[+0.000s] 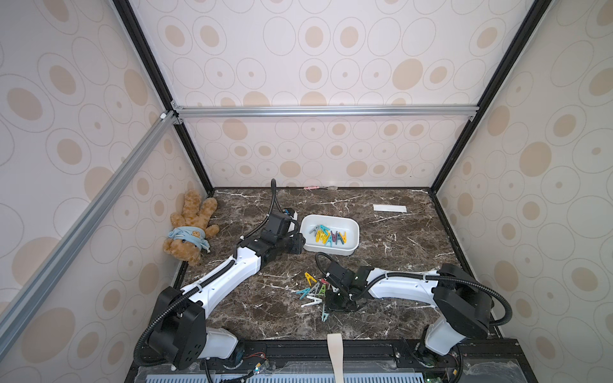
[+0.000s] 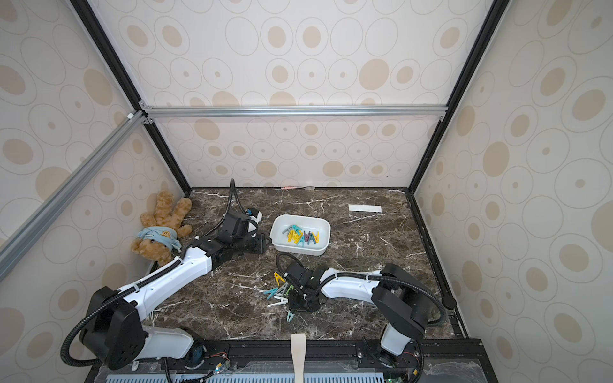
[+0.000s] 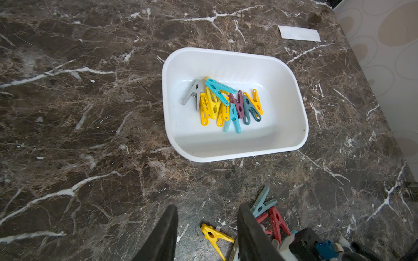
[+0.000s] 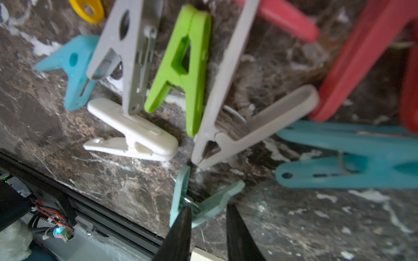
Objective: Put the clothespins into the storage box
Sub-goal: Pick up the clothespin from the center of the board, then place the clothespin in the storage box.
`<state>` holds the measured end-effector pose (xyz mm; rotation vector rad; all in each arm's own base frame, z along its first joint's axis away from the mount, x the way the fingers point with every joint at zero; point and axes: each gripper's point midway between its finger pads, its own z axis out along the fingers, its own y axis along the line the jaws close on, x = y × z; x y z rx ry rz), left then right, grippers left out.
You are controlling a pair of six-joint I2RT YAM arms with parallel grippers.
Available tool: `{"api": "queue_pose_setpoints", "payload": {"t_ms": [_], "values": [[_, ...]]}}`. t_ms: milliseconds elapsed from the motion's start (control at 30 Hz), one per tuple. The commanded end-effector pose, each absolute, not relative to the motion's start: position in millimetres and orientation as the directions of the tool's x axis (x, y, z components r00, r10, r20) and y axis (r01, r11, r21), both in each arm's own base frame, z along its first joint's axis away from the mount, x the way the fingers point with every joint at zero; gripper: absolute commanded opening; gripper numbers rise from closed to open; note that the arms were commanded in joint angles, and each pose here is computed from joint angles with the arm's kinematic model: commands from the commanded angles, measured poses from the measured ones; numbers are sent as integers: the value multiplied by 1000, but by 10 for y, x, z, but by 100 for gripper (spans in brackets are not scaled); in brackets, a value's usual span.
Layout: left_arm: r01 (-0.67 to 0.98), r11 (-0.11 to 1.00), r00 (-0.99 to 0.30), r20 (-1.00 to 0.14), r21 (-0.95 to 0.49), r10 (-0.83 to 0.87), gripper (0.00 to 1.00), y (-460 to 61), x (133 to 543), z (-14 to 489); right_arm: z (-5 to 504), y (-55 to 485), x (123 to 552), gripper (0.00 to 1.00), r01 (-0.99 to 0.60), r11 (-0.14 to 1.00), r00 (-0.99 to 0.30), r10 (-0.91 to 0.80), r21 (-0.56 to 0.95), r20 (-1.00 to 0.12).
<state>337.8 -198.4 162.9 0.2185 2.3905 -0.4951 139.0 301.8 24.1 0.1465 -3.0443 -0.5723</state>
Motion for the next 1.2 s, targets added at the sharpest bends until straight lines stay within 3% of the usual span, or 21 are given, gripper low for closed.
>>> {"api": "queue_pose_setpoints", "payload": {"t_ms": [0, 600, 933, 1167], "values": [[294, 912, -730, -683, -285, 22, 44, -1924, 3397, 1742, 239, 3008, 1432, 27, -71, 941, -996, -82, 332, 20], [264, 930, -730, -683, -255, 20, 44, -1777, 3390, 1765, 300, 2937, 1502, 1, -178, 952, -984, -179, 249, -19], [199, 946, -750, -662, -254, -20, 44, -1640, 3266, 1734, 998, 3016, 1829, 0, -302, 919, -950, -268, 254, -161], [141, 952, -807, -589, -271, -48, 43, -1567, 3103, 1487, 1433, 2881, 2502, 0, -331, 898, -930, -258, 291, -262]]}}
